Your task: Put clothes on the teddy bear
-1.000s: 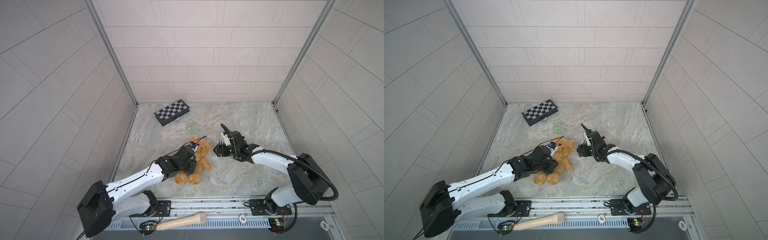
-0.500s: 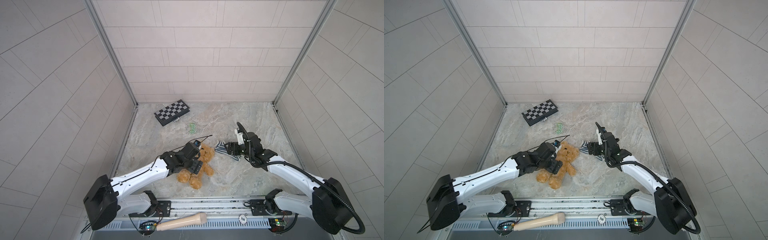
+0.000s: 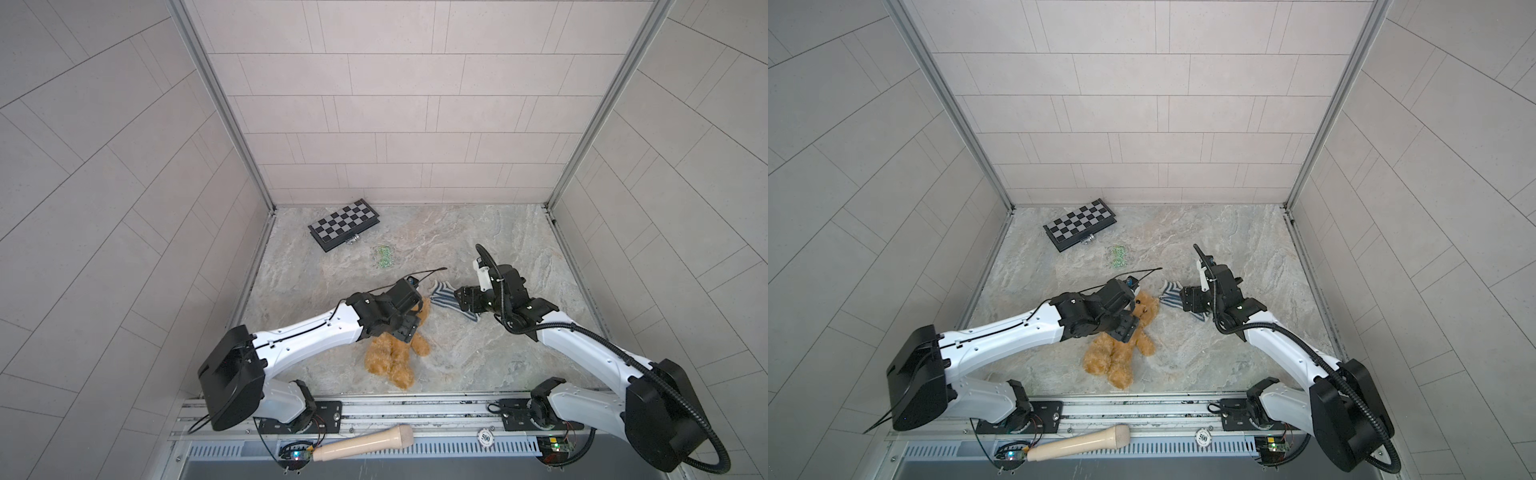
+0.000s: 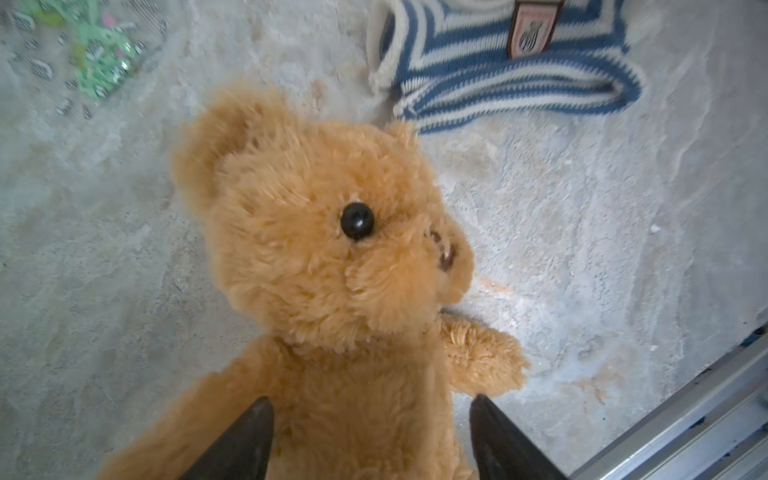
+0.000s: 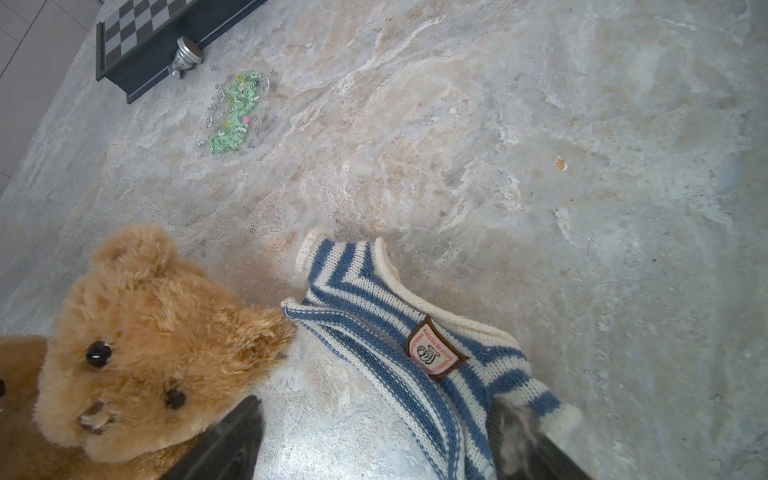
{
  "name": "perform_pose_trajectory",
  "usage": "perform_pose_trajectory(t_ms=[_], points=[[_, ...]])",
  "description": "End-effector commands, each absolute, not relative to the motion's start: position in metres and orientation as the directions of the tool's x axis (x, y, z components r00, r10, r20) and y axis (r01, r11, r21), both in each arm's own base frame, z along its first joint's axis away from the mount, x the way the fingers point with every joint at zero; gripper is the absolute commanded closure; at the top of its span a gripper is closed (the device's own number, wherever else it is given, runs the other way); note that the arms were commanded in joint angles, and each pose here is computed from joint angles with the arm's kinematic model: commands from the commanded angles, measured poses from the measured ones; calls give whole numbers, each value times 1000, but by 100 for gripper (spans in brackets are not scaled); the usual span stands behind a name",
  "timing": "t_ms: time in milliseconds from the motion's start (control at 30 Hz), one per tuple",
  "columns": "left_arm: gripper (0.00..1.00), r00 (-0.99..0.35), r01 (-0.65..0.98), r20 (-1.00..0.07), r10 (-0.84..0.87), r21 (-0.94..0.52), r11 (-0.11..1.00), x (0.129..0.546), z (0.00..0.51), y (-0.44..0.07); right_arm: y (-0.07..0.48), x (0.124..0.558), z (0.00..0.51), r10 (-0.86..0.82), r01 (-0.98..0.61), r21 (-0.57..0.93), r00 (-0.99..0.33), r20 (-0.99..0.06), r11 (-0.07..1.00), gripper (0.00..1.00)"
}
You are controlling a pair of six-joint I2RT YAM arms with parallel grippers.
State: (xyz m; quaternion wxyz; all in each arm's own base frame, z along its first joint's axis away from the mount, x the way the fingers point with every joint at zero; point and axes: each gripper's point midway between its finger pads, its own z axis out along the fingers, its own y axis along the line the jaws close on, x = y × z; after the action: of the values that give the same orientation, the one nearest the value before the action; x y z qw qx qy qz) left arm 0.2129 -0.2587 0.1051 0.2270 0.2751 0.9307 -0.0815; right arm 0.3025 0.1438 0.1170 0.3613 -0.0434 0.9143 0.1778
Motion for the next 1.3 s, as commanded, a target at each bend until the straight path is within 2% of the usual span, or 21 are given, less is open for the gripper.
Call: perform_pose_trajectory(t_ms=[0, 133, 333, 467, 567, 833, 1033, 1267], points=[[22, -768, 513, -436, 470, 20, 858, 213, 99, -251, 143, 304, 121, 31, -218, 277, -732, -680, 936, 13], [15, -784, 504, -390, 484, 56, 862, 212, 77, -246, 143, 304, 120, 20, -224, 271, -735, -678, 936, 13], [18, -798, 495, -360, 484, 67, 866, 211, 51, -244, 140, 303, 118, 1, -225, 247, -738, -675, 942, 13], [26, -804, 483, -354, 479, 81, 872, 211, 41, -238, 143, 301, 112, -12, -234, 250, -751, -660, 940, 13], [41, -807, 462, -380, 453, 73, 884, 214, 42, -233, 149, 300, 108, -31, -250, 249, -761, -648, 936, 13], [69, -778, 419, -519, 354, -10, 908, 221, 75, -217, 158, 299, 94, -115, -278, 186, -793, -598, 942, 15], [78, -705, 443, -647, 289, -84, 893, 220, 126, -212, 172, 302, 77, -137, -281, 191, -828, -543, 940, 17], [82, -661, 474, -715, 228, -163, 865, 216, 161, -215, 177, 305, 46, -99, -226, 222, -878, -469, 948, 17]])
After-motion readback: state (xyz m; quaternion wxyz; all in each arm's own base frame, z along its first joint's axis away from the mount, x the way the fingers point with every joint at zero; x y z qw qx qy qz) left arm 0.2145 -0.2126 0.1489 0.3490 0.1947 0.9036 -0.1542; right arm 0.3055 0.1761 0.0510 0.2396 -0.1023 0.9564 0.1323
